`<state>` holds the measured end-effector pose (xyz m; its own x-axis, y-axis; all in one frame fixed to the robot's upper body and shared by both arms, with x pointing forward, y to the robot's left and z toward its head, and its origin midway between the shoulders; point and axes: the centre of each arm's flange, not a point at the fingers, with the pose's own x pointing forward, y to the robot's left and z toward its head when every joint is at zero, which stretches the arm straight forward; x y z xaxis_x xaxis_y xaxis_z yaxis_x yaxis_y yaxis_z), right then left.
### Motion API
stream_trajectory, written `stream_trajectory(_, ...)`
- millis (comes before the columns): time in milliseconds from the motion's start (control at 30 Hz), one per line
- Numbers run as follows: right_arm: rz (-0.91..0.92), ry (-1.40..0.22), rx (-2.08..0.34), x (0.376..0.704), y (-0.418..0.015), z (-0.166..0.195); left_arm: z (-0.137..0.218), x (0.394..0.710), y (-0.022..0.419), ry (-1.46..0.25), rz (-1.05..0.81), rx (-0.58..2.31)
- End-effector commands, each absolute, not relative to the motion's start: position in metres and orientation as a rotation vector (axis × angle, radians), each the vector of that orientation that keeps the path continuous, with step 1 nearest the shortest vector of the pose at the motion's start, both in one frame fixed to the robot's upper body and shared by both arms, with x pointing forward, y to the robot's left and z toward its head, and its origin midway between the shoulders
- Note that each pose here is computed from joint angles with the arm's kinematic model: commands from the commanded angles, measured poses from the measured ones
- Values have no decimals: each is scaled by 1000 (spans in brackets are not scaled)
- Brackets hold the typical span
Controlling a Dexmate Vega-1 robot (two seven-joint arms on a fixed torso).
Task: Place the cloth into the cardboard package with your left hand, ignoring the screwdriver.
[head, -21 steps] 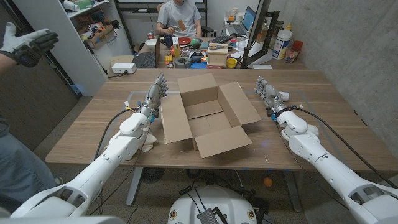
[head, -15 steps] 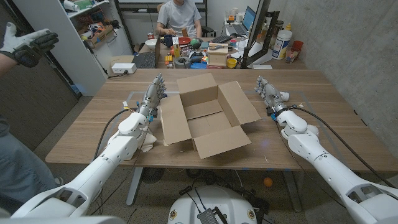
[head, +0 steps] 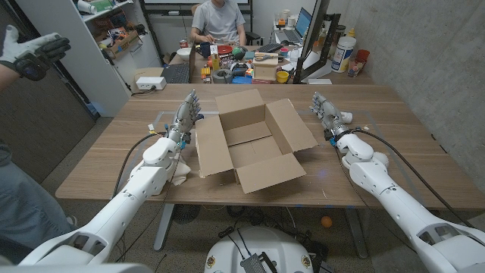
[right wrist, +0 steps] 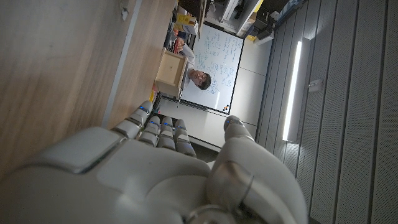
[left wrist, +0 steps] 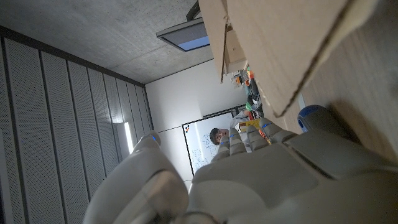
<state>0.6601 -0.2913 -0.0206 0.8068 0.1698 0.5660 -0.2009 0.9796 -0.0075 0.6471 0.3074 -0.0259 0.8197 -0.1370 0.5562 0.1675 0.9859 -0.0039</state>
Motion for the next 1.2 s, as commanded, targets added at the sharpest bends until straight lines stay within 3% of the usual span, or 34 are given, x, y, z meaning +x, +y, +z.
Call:
stream_trajectory(33,184,-611,53,656,-293,-18,-23,628,322,-608,-141,-29)
stream_trajectory(700,159,-620,63,643,-268,-24,-33,589,369,-617,-116,64)
stream_trajectory(1200,100,-622,75,626,-256,-38,-18,560,393,-629,-178,308)
